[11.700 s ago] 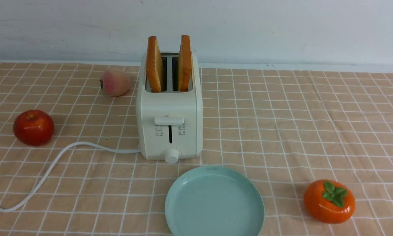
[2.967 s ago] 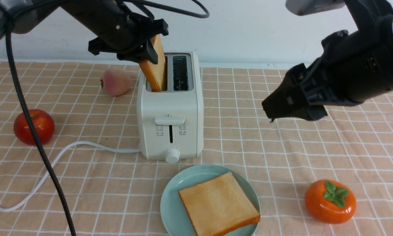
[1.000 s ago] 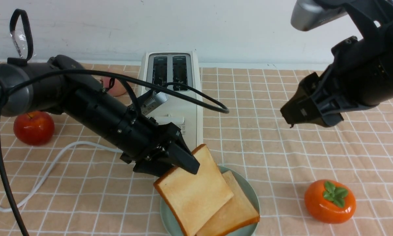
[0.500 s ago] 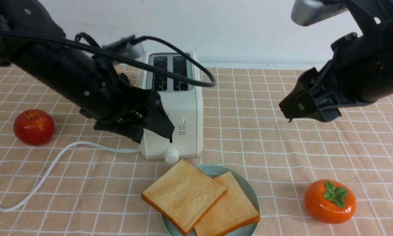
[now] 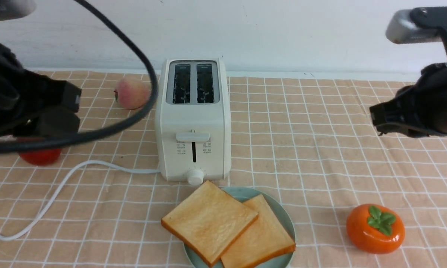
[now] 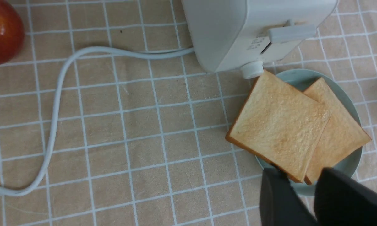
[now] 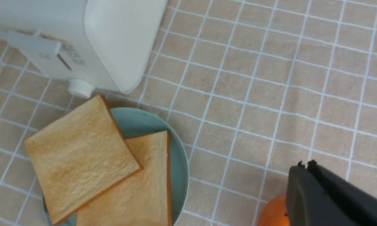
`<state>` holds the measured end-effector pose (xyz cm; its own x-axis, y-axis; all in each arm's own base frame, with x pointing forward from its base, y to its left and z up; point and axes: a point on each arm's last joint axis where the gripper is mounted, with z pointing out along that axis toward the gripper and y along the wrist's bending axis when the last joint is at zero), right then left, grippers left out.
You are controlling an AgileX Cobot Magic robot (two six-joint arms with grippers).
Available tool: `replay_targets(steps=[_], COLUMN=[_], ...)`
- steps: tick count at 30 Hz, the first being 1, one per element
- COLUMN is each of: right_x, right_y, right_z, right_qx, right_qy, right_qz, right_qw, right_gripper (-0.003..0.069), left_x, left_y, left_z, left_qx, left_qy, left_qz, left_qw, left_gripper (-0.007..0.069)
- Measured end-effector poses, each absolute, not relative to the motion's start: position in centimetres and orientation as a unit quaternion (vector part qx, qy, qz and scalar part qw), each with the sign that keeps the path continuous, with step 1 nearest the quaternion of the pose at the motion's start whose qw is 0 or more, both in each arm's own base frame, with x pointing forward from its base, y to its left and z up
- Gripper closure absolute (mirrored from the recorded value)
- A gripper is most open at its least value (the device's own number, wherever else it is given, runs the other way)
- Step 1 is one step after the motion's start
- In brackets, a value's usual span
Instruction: Take toasted bread from bread machine on light coffee tablecloth place on plate.
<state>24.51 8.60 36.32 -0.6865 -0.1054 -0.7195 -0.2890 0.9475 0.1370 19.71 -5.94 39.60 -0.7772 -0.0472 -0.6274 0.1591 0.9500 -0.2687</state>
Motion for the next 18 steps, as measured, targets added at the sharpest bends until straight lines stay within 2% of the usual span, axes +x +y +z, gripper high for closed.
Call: replay_targets(steps=[2, 4, 9, 14, 18], right_x=[23.4, 22.2, 18.8, 14.4, 11.9], right_y=[6.8, 5.3, 3.4, 2.0, 1.7], right_z=[35.9, 35.2, 34.3, 31.6, 29.0], right_qx=[-0.075, -0.049, -0.016, 0.026, 0.054], right_qy=[0.903, 0.894, 0.866, 0.816, 0.782], right_qz=[0.119, 0.111, 0.102, 0.109, 0.135], right_qw=[0.406, 0.431, 0.489, 0.567, 0.607], right_gripper=[0.0678, 0.0678, 0.0678, 0.0676, 0.0673], left_x=[18.4, 17.5, 16.2, 13.4, 9.8], left_y=[-5.6, -5.4, -5.2, -4.7, -4.2], left_z=[39.2, 39.0, 39.1, 39.7, 39.4], left_qx=[0.026, 0.021, 0.018, 0.002, -0.039], left_qy=[0.922, 0.917, 0.914, 0.911, 0.894], left_qz=[-0.159, -0.162, -0.172, -0.186, -0.228], left_qw=[0.353, 0.364, 0.368, 0.368, 0.384], left_gripper=[0.0603, 0.0639, 0.0639, 0.0639, 0.0639])
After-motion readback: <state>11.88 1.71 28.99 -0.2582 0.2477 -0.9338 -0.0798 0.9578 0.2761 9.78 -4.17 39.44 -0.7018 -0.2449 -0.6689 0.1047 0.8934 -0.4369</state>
